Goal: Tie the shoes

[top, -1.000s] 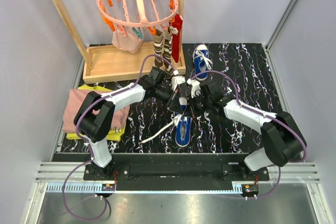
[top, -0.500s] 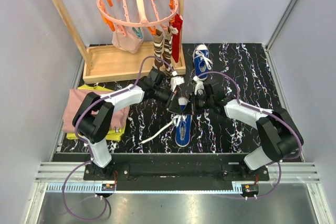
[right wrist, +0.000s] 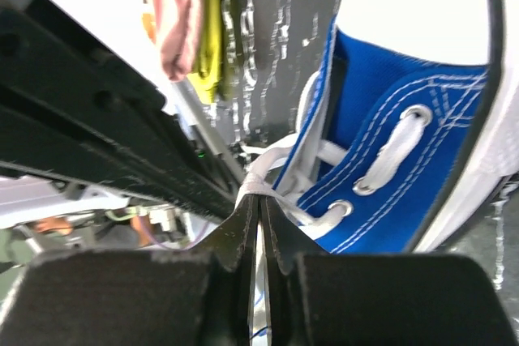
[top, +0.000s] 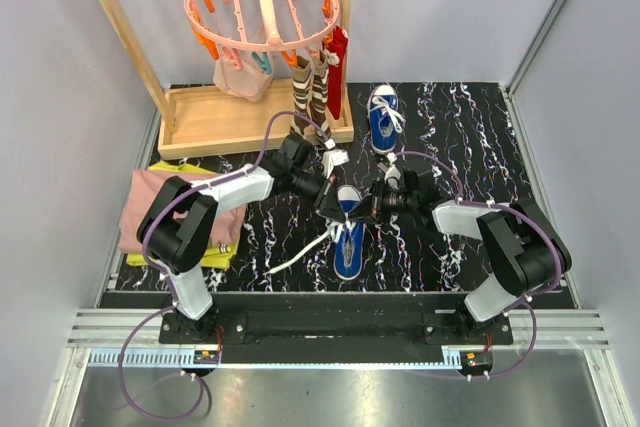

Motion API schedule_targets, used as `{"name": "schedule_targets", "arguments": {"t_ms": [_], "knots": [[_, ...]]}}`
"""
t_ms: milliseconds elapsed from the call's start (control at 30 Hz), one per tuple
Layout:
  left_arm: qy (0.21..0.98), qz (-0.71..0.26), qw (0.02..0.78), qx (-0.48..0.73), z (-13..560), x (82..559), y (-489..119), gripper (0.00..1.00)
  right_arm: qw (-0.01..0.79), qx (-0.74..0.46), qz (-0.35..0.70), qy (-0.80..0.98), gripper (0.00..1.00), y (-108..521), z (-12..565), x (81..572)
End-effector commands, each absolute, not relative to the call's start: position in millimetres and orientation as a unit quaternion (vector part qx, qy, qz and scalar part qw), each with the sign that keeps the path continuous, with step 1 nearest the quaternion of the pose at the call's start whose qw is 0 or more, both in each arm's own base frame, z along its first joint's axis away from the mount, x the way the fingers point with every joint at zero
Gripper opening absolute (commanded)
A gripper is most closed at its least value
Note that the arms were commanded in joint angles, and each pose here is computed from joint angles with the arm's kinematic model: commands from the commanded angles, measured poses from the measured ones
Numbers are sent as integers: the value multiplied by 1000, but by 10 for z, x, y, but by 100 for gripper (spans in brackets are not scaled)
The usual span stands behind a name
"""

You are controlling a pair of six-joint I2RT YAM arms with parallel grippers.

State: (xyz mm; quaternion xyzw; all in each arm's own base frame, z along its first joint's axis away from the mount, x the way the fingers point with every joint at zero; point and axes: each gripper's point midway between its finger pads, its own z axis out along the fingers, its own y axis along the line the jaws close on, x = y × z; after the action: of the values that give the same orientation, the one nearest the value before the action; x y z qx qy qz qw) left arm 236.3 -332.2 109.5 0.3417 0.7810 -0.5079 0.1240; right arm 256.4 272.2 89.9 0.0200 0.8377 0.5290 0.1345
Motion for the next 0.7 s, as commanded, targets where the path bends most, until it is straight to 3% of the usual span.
{"name": "schedule_targets", "arguments": {"t_ms": [0, 667], "knots": [[756, -528, 156, 353, 1344, 2370, -3330, 0, 134, 34, 581, 802, 9, 2760, 1149, 2587], [755, -547, 140, 334, 1361, 2338, -3383, 0, 150, 80, 642, 748, 10, 2819, 1098, 2720]]}}
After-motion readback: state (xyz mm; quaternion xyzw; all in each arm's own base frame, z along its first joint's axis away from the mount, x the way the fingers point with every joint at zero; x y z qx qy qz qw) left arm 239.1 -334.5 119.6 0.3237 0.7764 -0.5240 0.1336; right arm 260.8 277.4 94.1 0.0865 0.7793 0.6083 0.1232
